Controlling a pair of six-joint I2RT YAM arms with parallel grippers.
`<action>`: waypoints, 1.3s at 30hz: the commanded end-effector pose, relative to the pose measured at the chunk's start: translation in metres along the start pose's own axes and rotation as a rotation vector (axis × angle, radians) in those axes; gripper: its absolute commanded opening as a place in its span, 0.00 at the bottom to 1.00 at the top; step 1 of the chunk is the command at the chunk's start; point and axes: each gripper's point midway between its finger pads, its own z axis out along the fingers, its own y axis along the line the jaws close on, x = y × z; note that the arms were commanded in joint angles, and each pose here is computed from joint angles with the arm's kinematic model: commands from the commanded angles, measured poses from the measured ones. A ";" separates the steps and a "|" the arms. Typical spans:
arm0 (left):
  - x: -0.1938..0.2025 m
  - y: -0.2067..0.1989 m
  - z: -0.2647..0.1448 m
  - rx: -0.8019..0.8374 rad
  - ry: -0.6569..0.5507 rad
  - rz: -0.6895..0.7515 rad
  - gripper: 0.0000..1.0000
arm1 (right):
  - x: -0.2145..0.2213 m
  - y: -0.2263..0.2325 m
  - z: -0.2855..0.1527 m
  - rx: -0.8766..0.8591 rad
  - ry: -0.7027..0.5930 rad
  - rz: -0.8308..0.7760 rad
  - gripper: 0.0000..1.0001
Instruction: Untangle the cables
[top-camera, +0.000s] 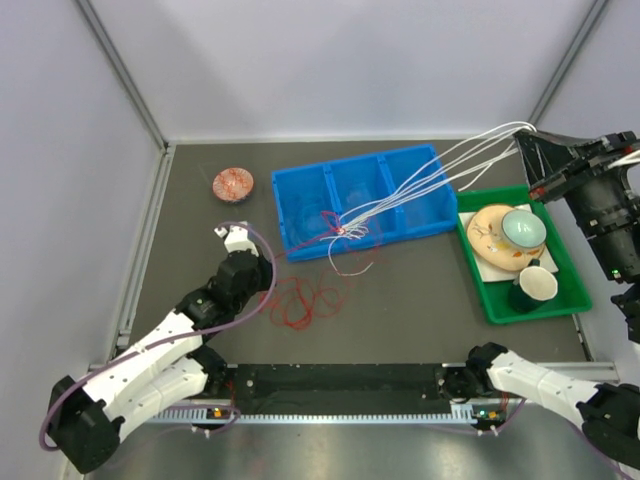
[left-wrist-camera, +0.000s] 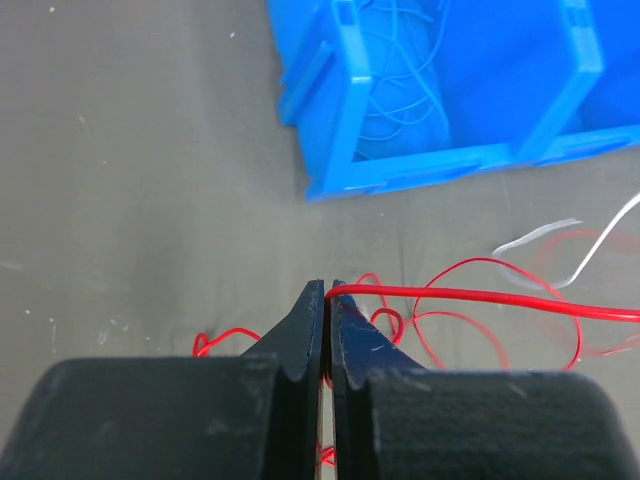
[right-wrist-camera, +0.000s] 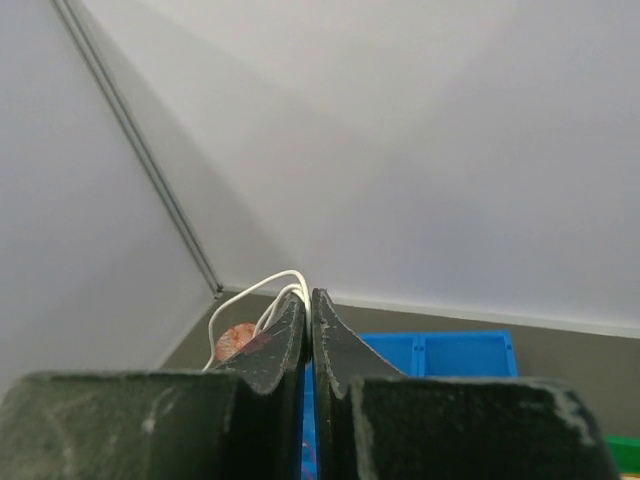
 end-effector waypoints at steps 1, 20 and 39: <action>0.019 0.047 -0.002 -0.204 0.043 0.055 0.00 | -0.072 -0.020 -0.027 0.097 -0.265 0.037 0.00; -0.061 -0.071 -0.048 0.344 -0.076 0.172 0.00 | 0.184 -0.010 0.017 0.039 0.336 0.140 0.00; -0.110 -0.154 -0.102 0.719 -0.120 0.101 0.00 | 0.375 0.008 -0.026 0.046 0.744 0.158 0.99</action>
